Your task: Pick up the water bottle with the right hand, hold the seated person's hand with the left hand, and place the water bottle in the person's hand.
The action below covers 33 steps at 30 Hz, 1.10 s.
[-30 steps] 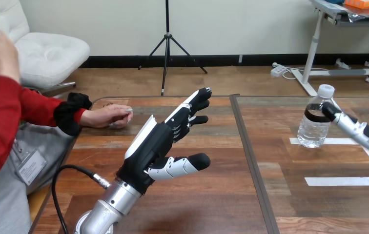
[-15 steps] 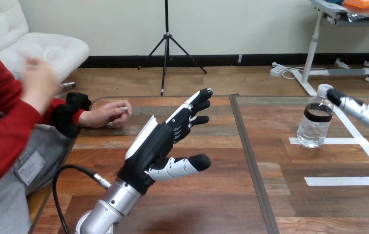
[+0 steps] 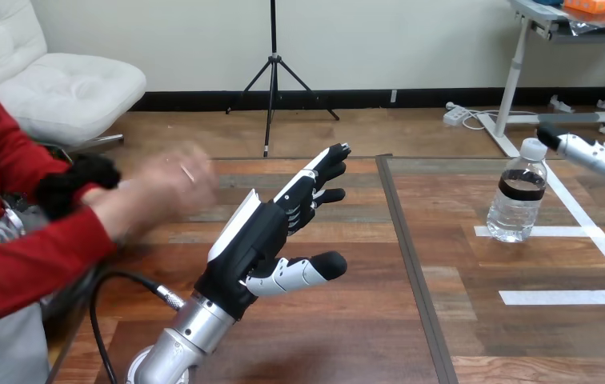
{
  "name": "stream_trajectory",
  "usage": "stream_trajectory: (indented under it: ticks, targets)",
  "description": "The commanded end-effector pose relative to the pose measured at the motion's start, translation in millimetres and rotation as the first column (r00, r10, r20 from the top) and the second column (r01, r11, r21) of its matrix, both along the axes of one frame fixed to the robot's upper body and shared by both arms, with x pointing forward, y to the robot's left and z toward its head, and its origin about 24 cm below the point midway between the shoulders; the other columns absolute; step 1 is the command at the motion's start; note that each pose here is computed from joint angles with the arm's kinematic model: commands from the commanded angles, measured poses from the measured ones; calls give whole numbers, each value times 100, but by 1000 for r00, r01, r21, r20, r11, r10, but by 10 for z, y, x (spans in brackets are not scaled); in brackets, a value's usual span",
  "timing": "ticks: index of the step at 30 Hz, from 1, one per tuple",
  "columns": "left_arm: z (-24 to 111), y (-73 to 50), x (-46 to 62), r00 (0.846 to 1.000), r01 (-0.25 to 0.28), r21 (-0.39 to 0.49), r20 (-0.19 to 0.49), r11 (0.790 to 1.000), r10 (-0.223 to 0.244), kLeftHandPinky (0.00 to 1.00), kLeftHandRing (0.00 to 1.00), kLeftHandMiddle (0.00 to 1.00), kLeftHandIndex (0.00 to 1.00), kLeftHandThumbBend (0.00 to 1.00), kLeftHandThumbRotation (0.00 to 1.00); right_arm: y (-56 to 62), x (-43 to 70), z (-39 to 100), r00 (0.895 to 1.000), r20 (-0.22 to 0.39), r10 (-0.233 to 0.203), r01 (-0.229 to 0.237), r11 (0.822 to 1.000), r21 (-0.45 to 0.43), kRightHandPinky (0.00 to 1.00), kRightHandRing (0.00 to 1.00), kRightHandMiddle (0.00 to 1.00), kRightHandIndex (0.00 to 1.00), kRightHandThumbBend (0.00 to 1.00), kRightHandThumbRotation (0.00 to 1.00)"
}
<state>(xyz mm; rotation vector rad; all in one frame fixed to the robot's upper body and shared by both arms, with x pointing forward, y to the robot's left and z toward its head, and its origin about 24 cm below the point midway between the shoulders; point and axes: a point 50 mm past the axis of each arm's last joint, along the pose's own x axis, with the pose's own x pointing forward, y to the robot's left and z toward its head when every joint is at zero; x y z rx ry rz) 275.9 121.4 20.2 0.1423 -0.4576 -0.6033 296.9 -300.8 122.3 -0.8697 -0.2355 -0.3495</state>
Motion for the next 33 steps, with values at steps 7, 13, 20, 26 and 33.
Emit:
stream_trajectory:
  ticks: [7, 13, 20, 26, 33]
  targets:
    - [153, -49, 63, 997, 5, -35, 74, 999, -3, 90, 97, 98, 96, 100, 70, 13, 266, 184, 998, -50, 26, -29, 997, -66, 70, 80, 82, 85, 100, 52]
    - [151, -55, 50, 997, 7, -37, 78, 999, -4, 90, 97, 98, 95, 100, 70, 3, 347, 184, 995, -98, 19, -29, 994, -103, 67, 79, 82, 85, 100, 53]
    - [143, -54, 41, 997, 10, -38, 74, 999, -7, 90, 98, 98, 96, 100, 70, -9, 431, 180, 989, -148, 10, -28, 992, -121, 65, 79, 82, 85, 100, 54]
    - [136, -52, 29, 997, 12, -45, 71, 999, -9, 91, 98, 98, 95, 100, 69, -17, 501, 170, 981, -194, 0, -29, 989, -148, 64, 80, 82, 86, 100, 55]
    - [133, -46, 11, 997, 9, -51, 77, 999, -5, 91, 98, 98, 95, 100, 69, -26, 577, 162, 966, -257, -20, -23, 986, -166, 63, 81, 83, 87, 100, 57]
